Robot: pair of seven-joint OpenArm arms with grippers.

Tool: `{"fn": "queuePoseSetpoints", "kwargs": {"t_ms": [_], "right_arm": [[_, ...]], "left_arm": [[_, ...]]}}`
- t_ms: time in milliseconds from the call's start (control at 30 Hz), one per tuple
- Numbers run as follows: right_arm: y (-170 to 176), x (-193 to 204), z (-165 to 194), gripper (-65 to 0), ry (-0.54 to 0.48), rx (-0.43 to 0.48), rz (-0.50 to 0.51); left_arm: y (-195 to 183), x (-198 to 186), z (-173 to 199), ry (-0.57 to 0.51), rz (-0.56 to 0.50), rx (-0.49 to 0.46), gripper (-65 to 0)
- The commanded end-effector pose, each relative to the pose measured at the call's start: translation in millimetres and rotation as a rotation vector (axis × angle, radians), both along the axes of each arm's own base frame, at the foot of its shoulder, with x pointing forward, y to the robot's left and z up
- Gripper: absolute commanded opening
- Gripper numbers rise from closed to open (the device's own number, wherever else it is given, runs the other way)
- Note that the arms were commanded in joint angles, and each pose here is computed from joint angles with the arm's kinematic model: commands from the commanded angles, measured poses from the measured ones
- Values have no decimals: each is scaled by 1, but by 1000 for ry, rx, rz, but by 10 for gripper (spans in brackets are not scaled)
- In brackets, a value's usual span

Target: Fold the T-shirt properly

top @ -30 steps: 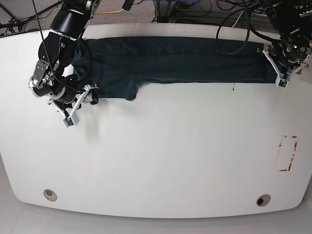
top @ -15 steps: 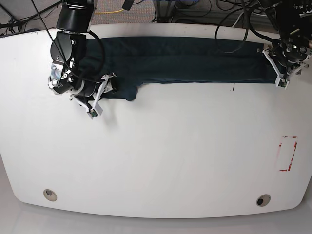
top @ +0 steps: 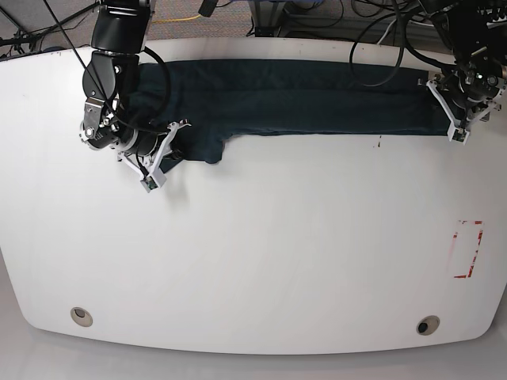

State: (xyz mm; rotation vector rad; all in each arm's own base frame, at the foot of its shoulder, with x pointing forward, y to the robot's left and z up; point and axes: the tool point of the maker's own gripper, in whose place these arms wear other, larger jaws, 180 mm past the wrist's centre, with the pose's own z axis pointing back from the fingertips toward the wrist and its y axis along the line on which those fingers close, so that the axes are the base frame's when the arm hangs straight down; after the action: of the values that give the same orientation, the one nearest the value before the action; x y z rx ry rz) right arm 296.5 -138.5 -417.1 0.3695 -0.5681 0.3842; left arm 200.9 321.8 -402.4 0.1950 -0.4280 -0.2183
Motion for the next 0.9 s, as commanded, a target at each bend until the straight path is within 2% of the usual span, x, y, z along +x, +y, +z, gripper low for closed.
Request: {"fn": "queuePoseSetpoints", "kwargs": {"t_ms": [0, 233, 500, 733, 867], "right_arm": [[-4, 7, 12, -650, -34, -19, 4], [0, 0, 59, -650, -189, -83, 44], [-2, -43, 75, -650, -198, -163, 66], [-8, -84, 66, -650, -122, -12, -18], [-13, -97, 64, -650, -99, 23, -50]], "left_arm": [[5, -1, 2, 7, 2, 17, -243], [4, -1, 2, 9, 3, 16, -243], [4, -4, 1, 16, 3, 17, -243], [5, -4, 1, 16, 3, 19, -243], [5, -4, 1, 16, 3, 19, -243]]}}
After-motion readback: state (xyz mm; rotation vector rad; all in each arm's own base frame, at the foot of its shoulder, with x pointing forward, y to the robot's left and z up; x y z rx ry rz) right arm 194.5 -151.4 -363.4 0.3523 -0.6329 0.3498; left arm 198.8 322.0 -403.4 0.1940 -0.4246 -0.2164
